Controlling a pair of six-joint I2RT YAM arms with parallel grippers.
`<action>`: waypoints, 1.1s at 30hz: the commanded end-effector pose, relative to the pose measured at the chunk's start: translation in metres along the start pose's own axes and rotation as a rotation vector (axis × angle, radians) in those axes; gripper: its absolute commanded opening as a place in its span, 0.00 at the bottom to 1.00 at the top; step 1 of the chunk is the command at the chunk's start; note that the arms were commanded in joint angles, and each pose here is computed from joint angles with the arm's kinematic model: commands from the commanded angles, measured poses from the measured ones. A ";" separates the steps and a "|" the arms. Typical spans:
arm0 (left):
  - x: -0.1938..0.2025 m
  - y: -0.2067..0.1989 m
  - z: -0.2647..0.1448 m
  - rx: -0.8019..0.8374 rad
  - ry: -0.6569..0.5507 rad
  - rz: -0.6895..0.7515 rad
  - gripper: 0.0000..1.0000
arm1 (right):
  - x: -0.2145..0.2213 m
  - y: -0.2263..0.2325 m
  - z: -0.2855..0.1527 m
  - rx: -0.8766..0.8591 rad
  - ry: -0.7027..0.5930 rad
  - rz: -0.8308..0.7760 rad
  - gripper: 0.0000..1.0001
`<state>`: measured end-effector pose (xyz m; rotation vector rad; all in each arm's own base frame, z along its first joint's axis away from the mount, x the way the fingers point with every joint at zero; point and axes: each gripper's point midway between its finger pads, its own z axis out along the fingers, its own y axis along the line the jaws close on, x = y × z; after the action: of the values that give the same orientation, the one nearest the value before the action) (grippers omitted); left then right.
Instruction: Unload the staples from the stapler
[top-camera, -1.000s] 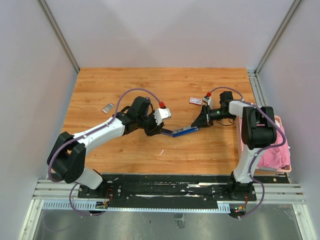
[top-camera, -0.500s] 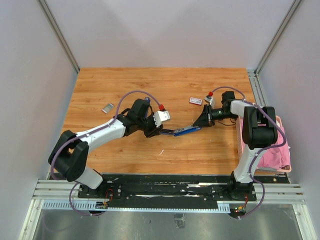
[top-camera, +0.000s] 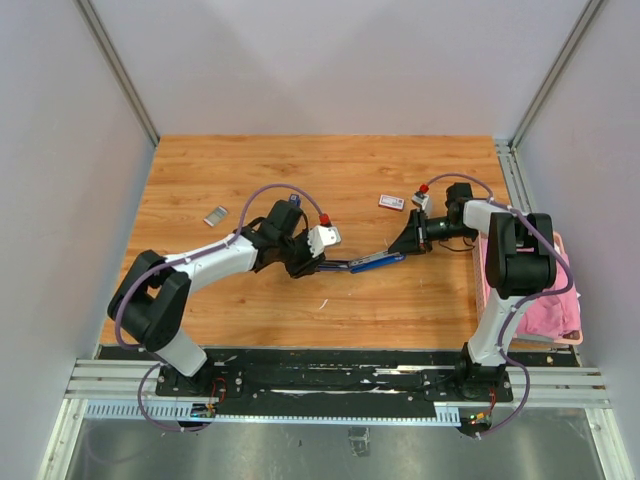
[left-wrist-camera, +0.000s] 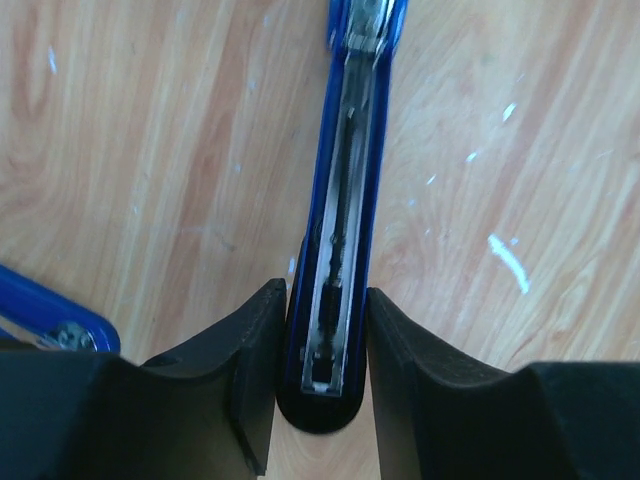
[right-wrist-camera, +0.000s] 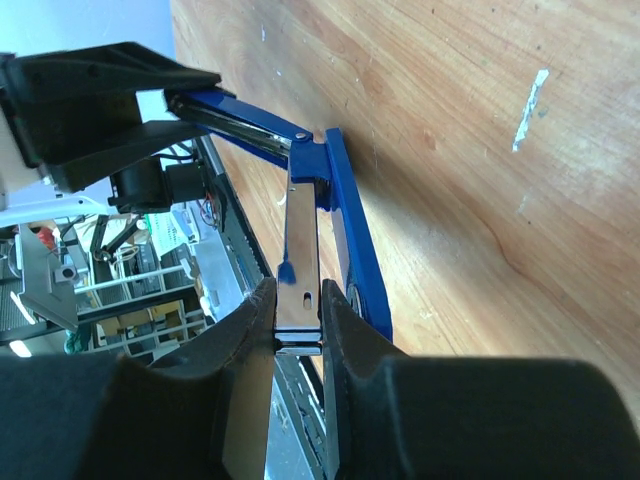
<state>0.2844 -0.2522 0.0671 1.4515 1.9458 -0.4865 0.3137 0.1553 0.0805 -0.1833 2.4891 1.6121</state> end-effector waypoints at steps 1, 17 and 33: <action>0.044 0.014 -0.005 -0.029 0.205 -0.031 0.43 | -0.008 -0.005 -0.016 0.038 -0.031 0.026 0.01; 0.035 0.017 -0.009 0.000 0.232 -0.028 0.65 | -0.010 0.002 -0.018 0.022 -0.031 -0.008 0.00; -0.017 0.007 -0.002 0.176 0.112 -0.031 0.98 | -0.005 0.035 -0.013 -0.050 0.010 -0.162 0.01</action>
<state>0.2993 -0.2500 0.0822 1.5523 2.0662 -0.5065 0.3156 0.1487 0.0889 -0.3114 2.4622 1.5541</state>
